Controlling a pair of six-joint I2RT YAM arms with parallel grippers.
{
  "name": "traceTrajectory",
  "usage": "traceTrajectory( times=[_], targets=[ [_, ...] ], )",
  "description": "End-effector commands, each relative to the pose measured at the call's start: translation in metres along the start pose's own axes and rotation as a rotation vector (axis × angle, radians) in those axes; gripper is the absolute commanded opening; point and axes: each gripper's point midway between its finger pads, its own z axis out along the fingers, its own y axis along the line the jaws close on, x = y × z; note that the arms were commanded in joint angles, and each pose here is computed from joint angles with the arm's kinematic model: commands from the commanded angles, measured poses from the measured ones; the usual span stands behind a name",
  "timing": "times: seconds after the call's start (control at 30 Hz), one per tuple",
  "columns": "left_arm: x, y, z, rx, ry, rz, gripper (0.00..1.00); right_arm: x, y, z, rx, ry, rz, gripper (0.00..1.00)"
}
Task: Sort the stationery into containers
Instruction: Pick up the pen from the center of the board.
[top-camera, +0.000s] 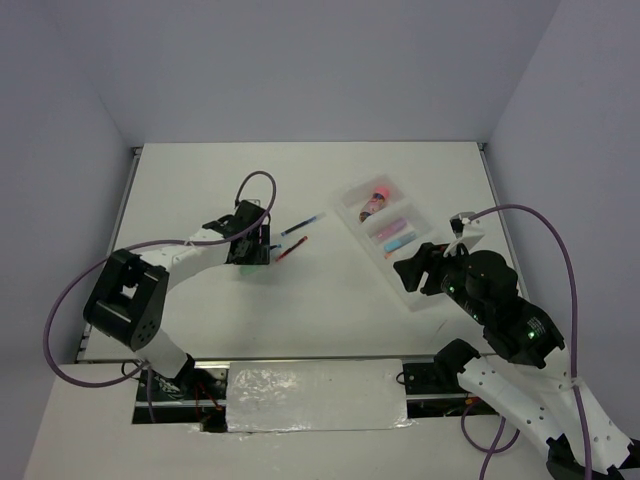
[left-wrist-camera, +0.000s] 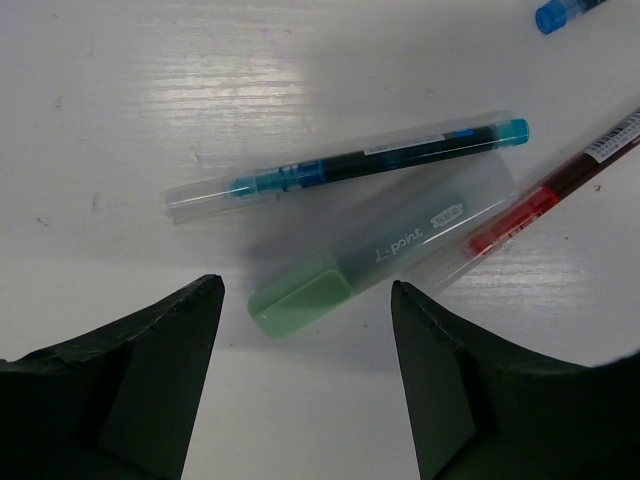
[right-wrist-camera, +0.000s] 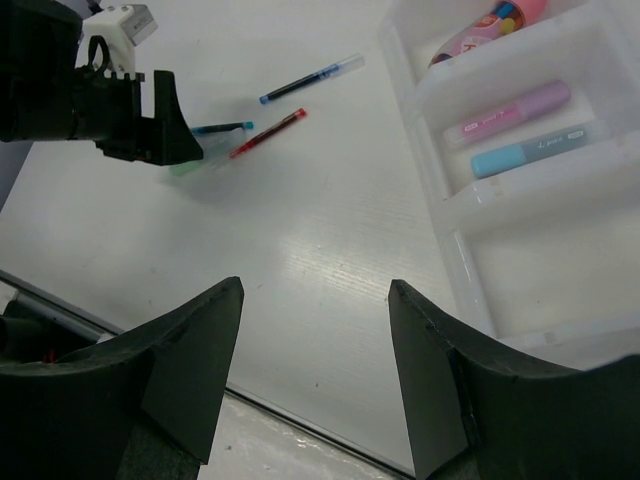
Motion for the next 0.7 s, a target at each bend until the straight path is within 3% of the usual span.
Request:
traceTrajectory(
  times=[0.0,0.3,0.4,0.53,0.67],
  targets=[
    [-0.011,-0.015,0.005,0.061,-0.019,0.005,0.8,-0.003,0.003,-0.002,-0.016,-0.009,-0.015,0.68],
    [0.002,-0.008,0.015,0.023,0.019,0.007,0.72,-0.007,0.009,0.0,-0.038,-0.013,-0.01,0.68],
    [0.007,-0.009,0.017,0.037,0.027,0.006,0.65,-0.007,0.01,0.0,-0.042,-0.011,-0.011,0.68],
    [0.015,-0.009,0.021,0.032,0.051,0.015,0.64,-0.008,0.011,-0.003,-0.048,-0.012,-0.009,0.68],
    [0.022,-0.01,0.018,0.044,0.073,0.004,0.51,-0.013,0.012,-0.007,-0.051,-0.026,-0.006,0.68]
  ],
)
